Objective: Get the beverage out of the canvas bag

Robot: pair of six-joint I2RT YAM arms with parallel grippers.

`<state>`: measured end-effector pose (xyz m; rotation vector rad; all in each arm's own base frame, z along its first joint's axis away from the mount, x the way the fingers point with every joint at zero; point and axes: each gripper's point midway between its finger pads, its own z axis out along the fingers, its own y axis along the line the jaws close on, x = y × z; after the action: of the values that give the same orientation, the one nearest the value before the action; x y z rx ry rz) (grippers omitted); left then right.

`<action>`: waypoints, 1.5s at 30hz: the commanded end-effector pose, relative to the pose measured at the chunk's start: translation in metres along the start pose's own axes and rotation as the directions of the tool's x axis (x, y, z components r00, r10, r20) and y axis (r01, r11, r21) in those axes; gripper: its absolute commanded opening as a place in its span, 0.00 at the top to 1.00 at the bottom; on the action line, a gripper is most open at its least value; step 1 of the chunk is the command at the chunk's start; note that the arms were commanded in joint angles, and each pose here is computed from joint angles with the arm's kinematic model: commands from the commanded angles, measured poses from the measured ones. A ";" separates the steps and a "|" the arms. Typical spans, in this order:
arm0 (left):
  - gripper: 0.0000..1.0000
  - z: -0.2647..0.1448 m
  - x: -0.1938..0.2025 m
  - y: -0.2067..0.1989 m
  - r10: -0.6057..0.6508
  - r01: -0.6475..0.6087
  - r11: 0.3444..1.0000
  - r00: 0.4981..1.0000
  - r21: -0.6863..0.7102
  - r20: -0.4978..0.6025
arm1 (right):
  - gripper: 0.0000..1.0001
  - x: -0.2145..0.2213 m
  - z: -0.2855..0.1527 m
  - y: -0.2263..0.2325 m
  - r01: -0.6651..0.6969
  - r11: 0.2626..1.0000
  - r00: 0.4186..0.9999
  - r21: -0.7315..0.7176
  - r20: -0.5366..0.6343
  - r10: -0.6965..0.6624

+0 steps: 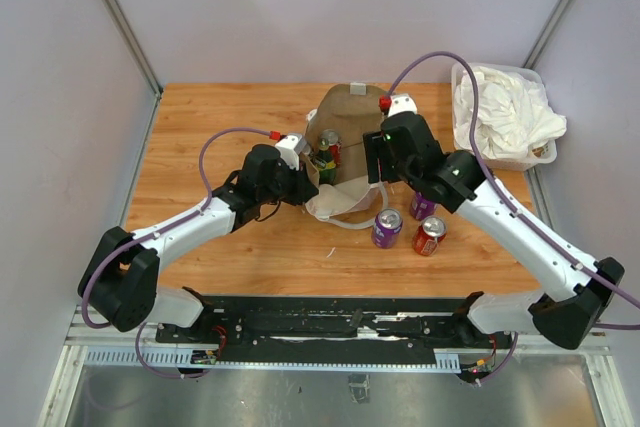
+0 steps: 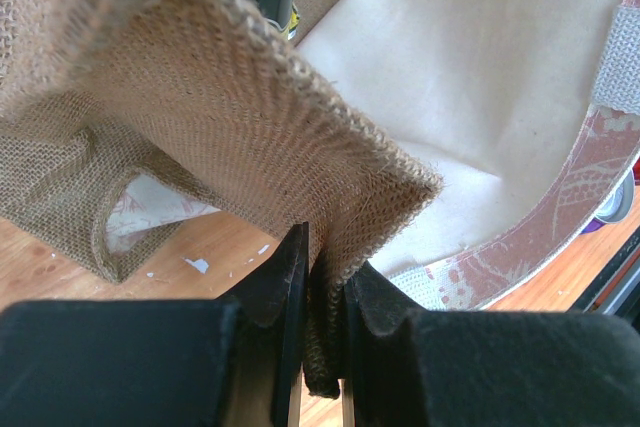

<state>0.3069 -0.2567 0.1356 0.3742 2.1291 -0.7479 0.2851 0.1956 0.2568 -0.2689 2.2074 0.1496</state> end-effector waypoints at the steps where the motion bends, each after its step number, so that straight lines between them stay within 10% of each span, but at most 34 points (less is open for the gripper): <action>1: 0.87 0.002 0.020 0.022 0.004 -0.011 0.995 0.998 -0.097 -0.065 | 0.37 -0.032 0.001 0.011 0.086 0.995 0.994 -0.049 0.067 -0.083; 11: 0.87 -0.002 0.010 0.027 0.022 -0.028 0.989 0.999 -0.142 -0.046 | 0.52 -0.073 0.058 0.057 0.192 0.974 0.975 -0.117 0.138 -0.175; 27: 0.86 -0.004 0.009 0.034 0.003 -0.009 0.983 1.000 -0.181 -0.030 | 0.39 -0.079 0.131 0.096 0.209 0.959 0.973 -0.191 0.133 -0.186; 45: 0.85 0.004 0.002 0.038 -0.028 0.025 0.984 1.000 -0.175 -0.013 | 0.50 -0.063 0.179 0.092 0.195 0.959 0.979 -0.206 0.093 -0.179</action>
<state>0.3194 -0.2442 0.1365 0.3021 2.1377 -0.6593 0.4213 0.3277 0.1951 -0.5891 2.1175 0.2769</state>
